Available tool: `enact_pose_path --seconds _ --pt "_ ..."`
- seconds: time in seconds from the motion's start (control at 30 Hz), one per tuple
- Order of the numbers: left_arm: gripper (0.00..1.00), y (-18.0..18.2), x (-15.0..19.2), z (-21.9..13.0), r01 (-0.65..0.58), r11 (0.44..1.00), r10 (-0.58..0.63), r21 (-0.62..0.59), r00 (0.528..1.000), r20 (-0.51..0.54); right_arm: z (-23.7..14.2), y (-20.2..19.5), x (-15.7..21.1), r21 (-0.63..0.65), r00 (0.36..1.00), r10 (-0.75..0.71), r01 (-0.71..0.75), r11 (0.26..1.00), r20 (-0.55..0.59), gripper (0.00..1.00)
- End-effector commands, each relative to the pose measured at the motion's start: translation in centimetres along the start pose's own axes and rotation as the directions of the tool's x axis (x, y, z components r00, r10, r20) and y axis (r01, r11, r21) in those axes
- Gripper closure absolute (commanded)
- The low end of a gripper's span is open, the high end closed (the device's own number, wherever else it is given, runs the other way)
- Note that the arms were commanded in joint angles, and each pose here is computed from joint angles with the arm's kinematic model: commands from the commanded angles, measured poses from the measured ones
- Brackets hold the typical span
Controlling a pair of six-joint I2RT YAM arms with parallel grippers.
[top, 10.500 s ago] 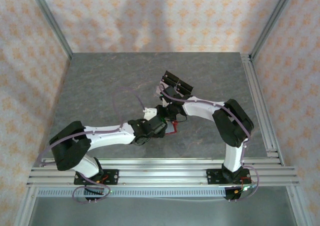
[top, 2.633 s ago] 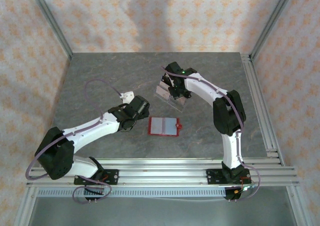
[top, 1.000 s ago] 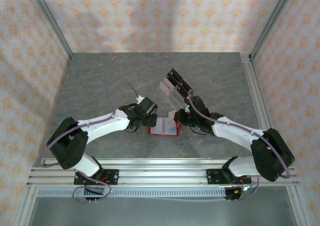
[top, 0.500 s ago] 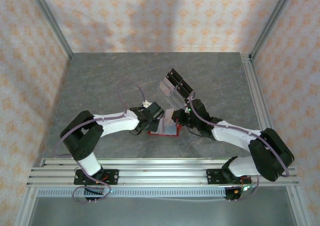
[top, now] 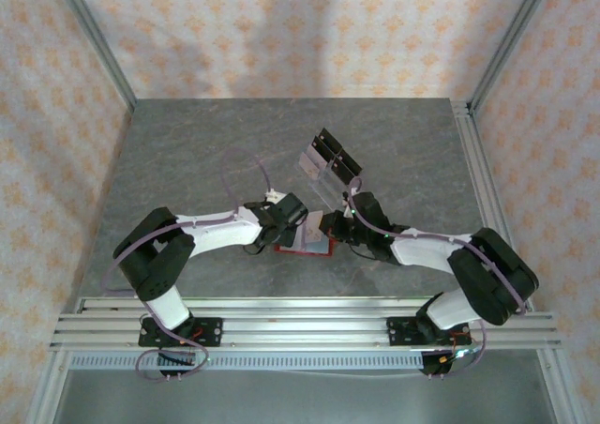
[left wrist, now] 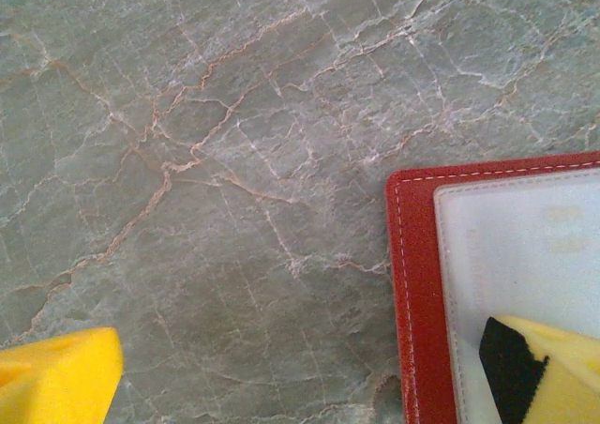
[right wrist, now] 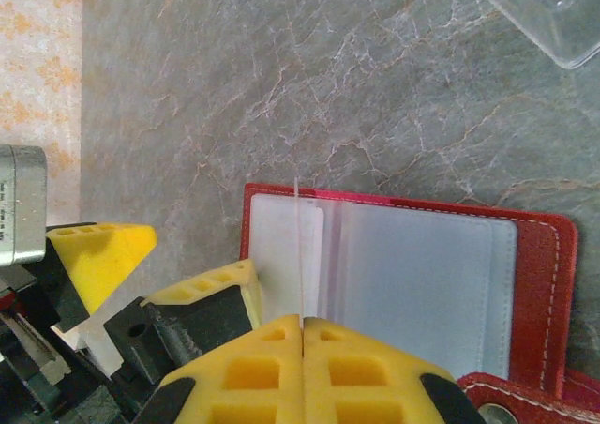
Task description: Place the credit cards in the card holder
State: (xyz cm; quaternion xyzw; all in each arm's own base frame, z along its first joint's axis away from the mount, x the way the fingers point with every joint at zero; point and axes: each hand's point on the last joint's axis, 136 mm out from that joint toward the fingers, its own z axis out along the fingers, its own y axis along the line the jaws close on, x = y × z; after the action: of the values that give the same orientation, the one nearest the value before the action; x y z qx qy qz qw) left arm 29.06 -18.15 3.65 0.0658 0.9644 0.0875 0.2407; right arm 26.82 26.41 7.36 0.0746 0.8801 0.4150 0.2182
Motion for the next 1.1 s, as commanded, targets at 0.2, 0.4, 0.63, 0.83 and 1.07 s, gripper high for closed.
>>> enact_pose_path --seconds 0.2,0.4,0.63,0.83,1.07 --pt "0.0 0.7 1.1 0.4 -0.02 0.998 0.019 -0.057 0.999 -0.027 0.5 0.2 0.2 -0.07 0.999 0.033 -0.032 0.997 0.017 1.0" --pt "0.0 1.1 1.2 0.4 0.019 0.997 -0.021 -0.073 1.0 -0.023 0.8 0.1 0.4 -0.082 0.999 0.049 -0.048 0.995 0.015 1.0" --pt "0.0 1.2 1.4 0.4 0.045 0.996 -0.047 -0.077 0.999 -0.022 1.1 -0.3 0.6 -0.082 0.998 0.062 -0.061 0.995 0.009 1.0" --pt "0.0 1.1 1.5 0.5 0.05 0.996 -0.052 -0.073 0.998 -0.025 1.3 -0.6 0.8 -0.079 0.998 0.066 -0.066 0.995 0.005 1.0" --pt "0.0 1.0 1.8 0.6 0.043 0.996 -0.045 -0.072 0.999 -0.031 1.4 -0.9 1.0 -0.076 0.997 0.071 -0.071 0.995 0.001 1.0"
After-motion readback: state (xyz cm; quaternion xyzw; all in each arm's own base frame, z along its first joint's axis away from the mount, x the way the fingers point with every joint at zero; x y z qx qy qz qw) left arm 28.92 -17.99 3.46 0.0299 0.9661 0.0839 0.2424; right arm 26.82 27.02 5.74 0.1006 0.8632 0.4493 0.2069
